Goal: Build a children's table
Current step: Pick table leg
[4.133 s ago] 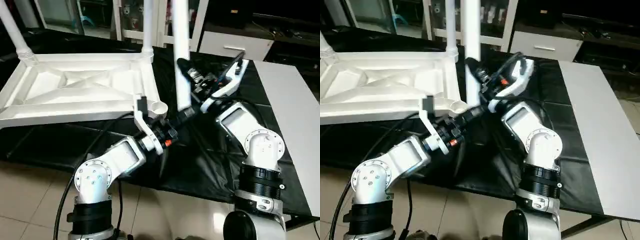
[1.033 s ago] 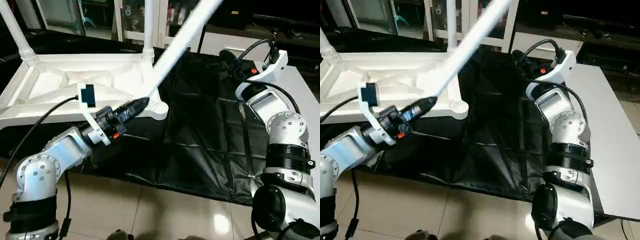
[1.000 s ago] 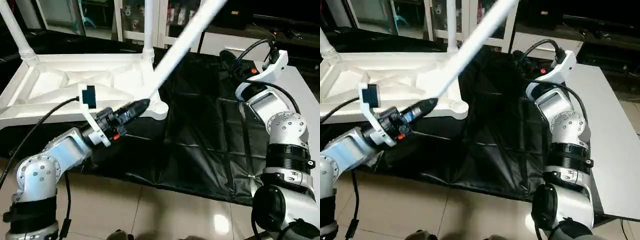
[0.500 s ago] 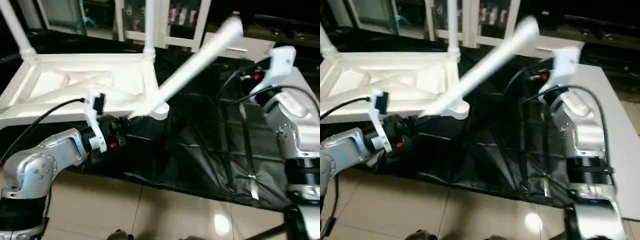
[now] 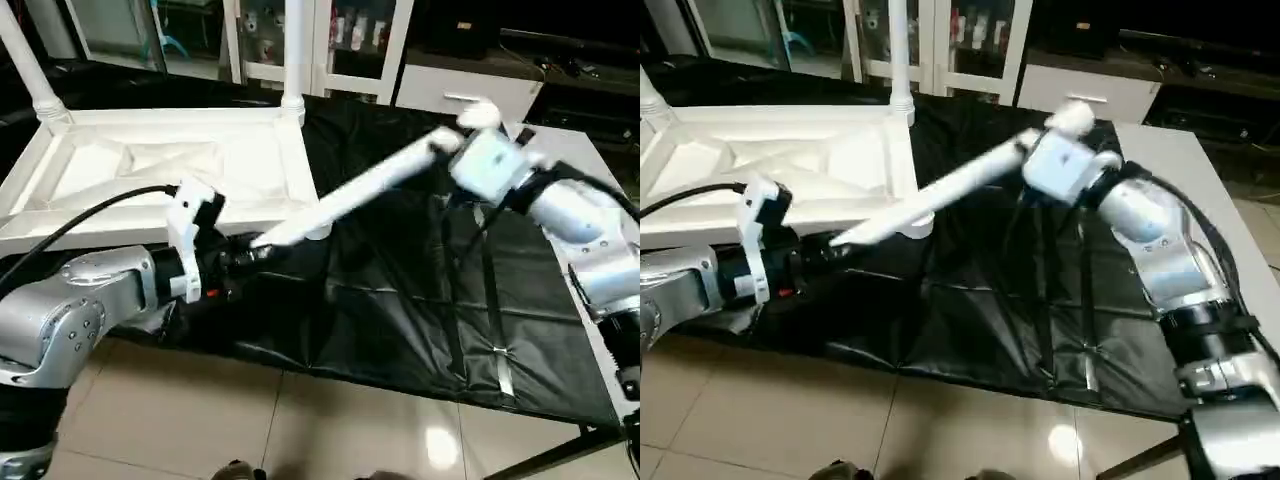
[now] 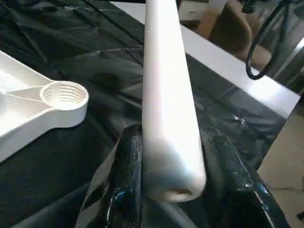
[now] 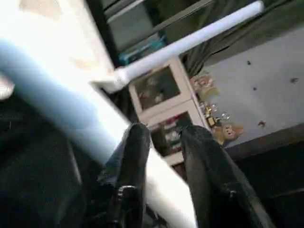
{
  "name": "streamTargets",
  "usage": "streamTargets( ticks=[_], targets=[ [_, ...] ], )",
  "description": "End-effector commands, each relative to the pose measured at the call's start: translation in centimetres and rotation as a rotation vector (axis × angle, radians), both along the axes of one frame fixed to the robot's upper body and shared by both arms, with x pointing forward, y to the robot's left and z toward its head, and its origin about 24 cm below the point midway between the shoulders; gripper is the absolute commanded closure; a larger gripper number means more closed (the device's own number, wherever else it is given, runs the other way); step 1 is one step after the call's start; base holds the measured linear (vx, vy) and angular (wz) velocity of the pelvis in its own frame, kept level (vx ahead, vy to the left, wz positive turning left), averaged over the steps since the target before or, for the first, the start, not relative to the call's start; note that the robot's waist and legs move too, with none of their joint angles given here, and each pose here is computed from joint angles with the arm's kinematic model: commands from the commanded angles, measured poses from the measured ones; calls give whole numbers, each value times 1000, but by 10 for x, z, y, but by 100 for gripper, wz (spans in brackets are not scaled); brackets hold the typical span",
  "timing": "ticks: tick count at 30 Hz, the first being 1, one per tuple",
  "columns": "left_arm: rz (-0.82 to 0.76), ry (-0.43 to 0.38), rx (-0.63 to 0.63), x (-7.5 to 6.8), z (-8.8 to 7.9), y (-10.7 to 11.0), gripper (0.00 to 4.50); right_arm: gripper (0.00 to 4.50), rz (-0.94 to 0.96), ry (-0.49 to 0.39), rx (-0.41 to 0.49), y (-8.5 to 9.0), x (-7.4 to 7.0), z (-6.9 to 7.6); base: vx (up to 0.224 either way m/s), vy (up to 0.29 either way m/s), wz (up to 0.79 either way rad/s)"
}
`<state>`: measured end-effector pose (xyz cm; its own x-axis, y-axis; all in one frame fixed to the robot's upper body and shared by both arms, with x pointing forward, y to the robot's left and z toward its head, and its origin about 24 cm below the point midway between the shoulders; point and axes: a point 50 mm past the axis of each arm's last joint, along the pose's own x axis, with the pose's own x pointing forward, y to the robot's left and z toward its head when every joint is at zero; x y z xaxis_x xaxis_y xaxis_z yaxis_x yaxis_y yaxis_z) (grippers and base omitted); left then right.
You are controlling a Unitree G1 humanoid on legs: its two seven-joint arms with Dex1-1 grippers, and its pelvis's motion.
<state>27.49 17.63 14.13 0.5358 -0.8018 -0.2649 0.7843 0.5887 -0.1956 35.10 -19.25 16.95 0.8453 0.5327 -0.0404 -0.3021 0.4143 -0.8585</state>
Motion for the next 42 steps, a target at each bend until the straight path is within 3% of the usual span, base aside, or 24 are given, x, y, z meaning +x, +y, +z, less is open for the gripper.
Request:
streamTargets(
  ticks=[1,6,13,23,36,37,42],
  targets=[
    [-45,-54,11,-2,8,-5,315,272,-1,-13,-80,-3,3,2,0,0,0],
    [-52,-64,30,-3,9,-3,315,242,-39,0,-194,-13,8,-3,0,0,0],
    [-118,-59,55,-9,8,-4,315,174,-84,-67,-339,-22,15,-3,0,0,0],
    [-172,-75,83,-12,13,-4,315,172,-97,-100,-500,-25,26,-10,0,0,0],
    [-185,-95,101,-14,17,-2,315,172,-73,-110,-560,-22,32,-18,0,0,0],
    [-180,-99,104,-13,17,-2,315,200,-72,-107,-554,-22,32,-19,0,0,0],
    [-157,-104,110,-10,18,1,315,242,-59,-76,-518,-25,30,-20,0,0,0]
  ],
)
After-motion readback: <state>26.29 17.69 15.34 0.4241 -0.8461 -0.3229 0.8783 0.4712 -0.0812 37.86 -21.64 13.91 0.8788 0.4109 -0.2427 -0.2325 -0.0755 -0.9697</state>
